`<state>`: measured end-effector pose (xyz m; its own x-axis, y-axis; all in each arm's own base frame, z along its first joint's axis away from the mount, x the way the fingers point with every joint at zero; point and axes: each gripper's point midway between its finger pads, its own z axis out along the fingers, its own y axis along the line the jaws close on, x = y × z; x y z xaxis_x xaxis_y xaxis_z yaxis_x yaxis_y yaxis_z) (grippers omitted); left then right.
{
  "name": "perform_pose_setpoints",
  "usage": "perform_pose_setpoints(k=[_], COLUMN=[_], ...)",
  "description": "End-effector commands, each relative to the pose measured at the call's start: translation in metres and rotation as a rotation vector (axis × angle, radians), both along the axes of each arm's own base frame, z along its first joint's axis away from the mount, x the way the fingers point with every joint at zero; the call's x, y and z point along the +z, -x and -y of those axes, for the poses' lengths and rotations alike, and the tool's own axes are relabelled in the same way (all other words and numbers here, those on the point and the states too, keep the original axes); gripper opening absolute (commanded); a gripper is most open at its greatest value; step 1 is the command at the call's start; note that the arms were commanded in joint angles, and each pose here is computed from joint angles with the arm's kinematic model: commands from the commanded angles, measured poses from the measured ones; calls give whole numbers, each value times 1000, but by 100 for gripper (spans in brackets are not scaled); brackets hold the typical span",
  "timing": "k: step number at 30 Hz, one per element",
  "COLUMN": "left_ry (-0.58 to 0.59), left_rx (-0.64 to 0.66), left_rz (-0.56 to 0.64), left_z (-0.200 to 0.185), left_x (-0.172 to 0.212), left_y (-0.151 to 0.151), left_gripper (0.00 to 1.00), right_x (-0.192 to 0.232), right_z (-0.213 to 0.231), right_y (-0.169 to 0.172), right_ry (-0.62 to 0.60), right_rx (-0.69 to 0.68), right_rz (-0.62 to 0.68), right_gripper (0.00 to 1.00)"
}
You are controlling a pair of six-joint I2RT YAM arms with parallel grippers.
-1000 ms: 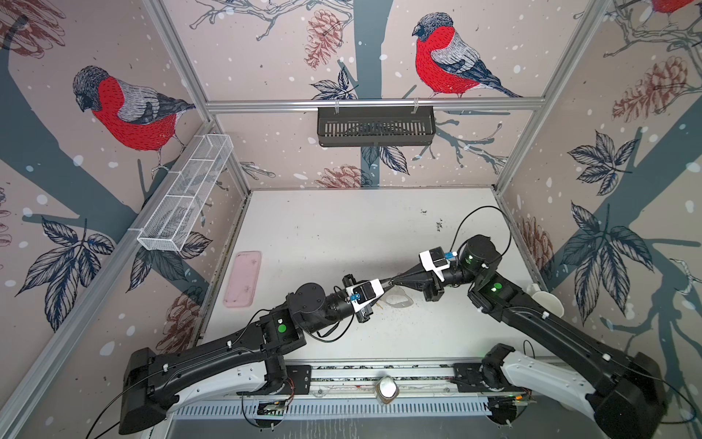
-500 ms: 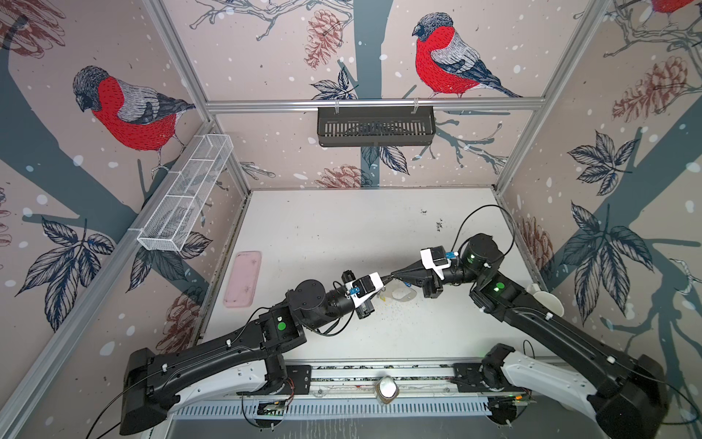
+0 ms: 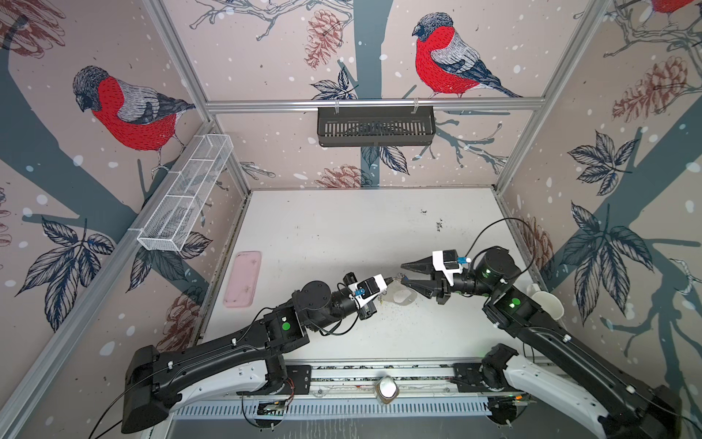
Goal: Put the keys on the keyring
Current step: 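Open the right gripper and move it toward the blue-tagged key on the table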
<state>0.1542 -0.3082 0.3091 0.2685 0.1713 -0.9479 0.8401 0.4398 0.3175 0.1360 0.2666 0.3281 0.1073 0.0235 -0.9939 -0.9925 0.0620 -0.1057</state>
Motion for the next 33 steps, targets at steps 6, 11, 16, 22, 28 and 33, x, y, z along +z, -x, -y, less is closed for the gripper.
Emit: perform_pose_setpoints(k=[6, 11, 16, 22, 28, 33], left_ry=[32, 42, 67, 110, 132, 139], left_rx=[65, 73, 107, 199, 252, 277], left_rz=[14, 14, 11, -3, -20, -29], left_z=[-4, -3, -6, -14, -15, -15], left_x=[7, 9, 12, 14, 12, 8], left_y=[-11, -13, -17, -31, -40, -43], left_gripper=[0, 0, 0, 0, 0, 0], right_x=[-7, -21, -41, -40, -37, -38], right_z=[0, -10, -20, -16, -7, 10], right_y=[8, 5, -8, -9, -19, -50], right_ry=[14, 51, 109, 99, 86, 65], right_rx=[-43, -86, -136, -163, -257, -465], right_rz=[-72, -83, -129, -125, -137, -197], right_gripper=[44, 44, 36, 20, 23, 33])
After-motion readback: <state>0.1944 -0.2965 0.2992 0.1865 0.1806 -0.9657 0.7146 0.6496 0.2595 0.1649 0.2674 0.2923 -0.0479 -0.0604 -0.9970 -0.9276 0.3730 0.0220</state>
